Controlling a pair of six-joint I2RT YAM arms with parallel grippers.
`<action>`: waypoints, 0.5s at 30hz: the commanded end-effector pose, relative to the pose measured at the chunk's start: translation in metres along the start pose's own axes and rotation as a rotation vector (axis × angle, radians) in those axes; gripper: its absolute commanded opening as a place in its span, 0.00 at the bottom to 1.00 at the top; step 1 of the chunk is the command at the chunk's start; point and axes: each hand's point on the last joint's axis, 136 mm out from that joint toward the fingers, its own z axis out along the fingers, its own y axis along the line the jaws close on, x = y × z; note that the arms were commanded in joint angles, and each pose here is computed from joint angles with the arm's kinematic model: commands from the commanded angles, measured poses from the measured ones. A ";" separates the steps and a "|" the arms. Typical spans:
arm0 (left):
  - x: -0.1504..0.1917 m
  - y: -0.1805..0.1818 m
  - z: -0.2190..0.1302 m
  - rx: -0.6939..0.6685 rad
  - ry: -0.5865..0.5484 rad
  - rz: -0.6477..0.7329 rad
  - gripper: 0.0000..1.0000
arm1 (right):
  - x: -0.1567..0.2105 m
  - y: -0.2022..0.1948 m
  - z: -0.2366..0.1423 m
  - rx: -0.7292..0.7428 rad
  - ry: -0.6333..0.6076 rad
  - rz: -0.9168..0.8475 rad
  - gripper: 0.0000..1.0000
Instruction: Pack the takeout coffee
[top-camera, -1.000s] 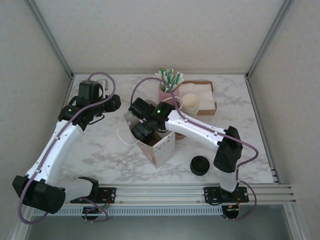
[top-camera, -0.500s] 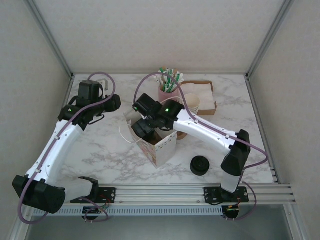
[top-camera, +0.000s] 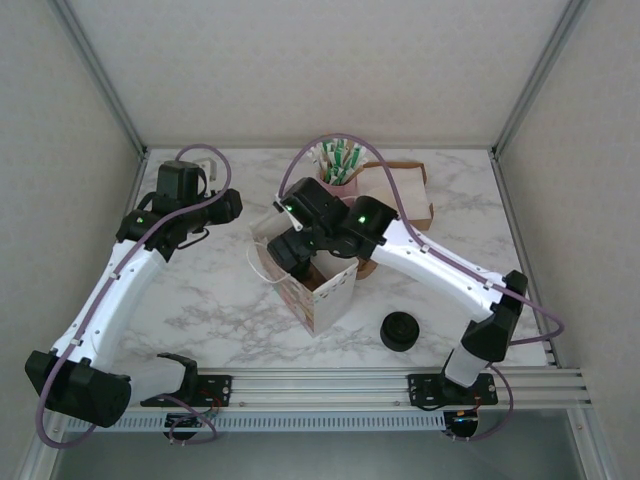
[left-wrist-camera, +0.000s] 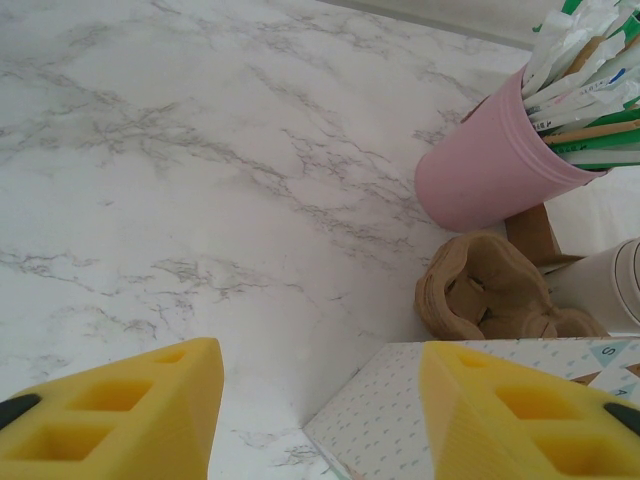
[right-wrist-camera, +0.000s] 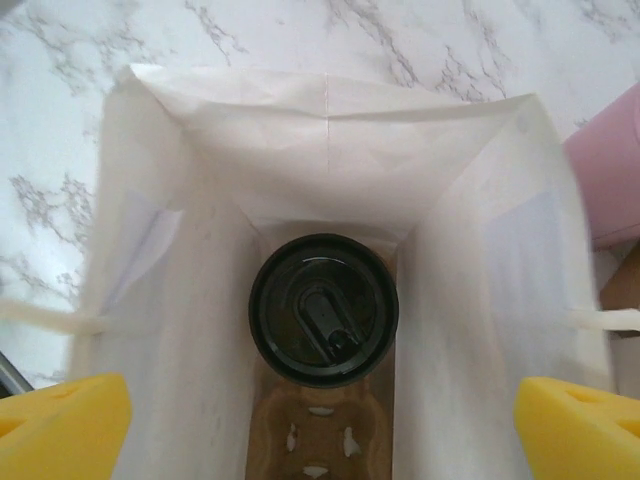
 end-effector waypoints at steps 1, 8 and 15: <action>-0.001 0.000 -0.001 0.008 0.006 -0.015 0.55 | -0.019 0.003 -0.028 -0.036 -0.092 0.013 0.99; -0.002 0.000 -0.003 0.007 0.000 -0.016 0.55 | -0.027 -0.004 -0.055 -0.031 -0.182 0.012 0.98; -0.002 0.000 -0.003 0.005 -0.002 -0.016 0.55 | -0.041 -0.019 -0.085 0.013 -0.329 0.029 0.97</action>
